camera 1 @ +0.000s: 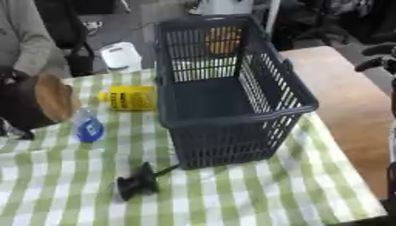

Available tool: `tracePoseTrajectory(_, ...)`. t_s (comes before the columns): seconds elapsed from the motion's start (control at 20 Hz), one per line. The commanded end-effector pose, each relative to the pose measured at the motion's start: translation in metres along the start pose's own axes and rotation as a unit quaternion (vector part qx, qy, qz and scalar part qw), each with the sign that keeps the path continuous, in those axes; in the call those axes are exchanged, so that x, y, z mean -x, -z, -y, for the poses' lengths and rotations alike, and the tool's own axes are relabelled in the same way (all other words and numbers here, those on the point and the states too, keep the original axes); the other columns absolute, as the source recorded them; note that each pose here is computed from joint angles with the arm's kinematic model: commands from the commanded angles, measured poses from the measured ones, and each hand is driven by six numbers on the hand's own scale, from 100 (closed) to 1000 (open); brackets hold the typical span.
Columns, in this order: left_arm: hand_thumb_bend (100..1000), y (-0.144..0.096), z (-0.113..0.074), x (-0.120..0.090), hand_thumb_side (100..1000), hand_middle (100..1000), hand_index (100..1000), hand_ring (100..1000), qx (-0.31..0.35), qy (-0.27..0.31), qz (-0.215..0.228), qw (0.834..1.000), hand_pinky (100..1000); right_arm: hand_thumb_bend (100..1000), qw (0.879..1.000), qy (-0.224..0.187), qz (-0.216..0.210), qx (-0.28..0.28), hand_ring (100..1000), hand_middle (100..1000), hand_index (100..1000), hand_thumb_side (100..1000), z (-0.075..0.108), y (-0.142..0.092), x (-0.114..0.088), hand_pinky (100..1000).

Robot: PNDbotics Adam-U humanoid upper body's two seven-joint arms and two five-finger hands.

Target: Pick up objects on the table and place them in the box.

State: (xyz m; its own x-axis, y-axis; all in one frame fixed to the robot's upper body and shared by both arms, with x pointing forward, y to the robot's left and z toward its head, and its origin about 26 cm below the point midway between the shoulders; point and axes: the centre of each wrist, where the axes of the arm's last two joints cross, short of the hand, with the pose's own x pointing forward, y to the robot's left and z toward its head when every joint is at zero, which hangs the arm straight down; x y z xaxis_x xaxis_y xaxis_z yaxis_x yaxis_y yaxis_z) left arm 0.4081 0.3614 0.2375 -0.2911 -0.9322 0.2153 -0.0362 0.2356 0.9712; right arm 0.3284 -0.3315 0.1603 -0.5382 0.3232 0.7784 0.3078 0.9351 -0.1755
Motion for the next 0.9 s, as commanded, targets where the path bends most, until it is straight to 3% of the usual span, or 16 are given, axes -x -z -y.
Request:
tracePoseTrajectory(0.05,562,0.012,-0.033,-0.017,100,302,466,494,-0.042,-0.003,0.018,0.999,657,100,1.0,-0.007,0.012,-0.005,578,612,710,626,0.002,0.005,-0.005,455)
tracePoseTrajectory(0.2,560,0.045,-0.044,-0.055,100,304,467,488,-0.063,-0.015,0.063,0.996,649,100,1.0,-0.004,0.01,-0.011,578,612,709,625,-0.001,0.004,-0.004,455)
tracePoseTrajectory(0.45,573,0.087,-0.041,-0.109,100,314,476,492,-0.082,-0.027,0.126,0.988,654,100,1.0,0.0,0.013,-0.017,578,612,709,623,-0.005,0.004,-0.004,456)
tracePoseTrajectory(0.7,618,0.111,-0.023,-0.151,100,343,502,522,-0.037,0.012,0.194,0.98,691,100,1.0,0.005,0.013,-0.025,578,612,708,625,-0.008,0.004,-0.004,454)
tracePoseTrajectory(0.9,631,0.12,-0.004,-0.167,100,349,508,528,-0.017,0.038,0.22,0.975,698,100,0.999,0.009,0.014,-0.029,578,612,707,626,-0.01,0.004,-0.004,454)
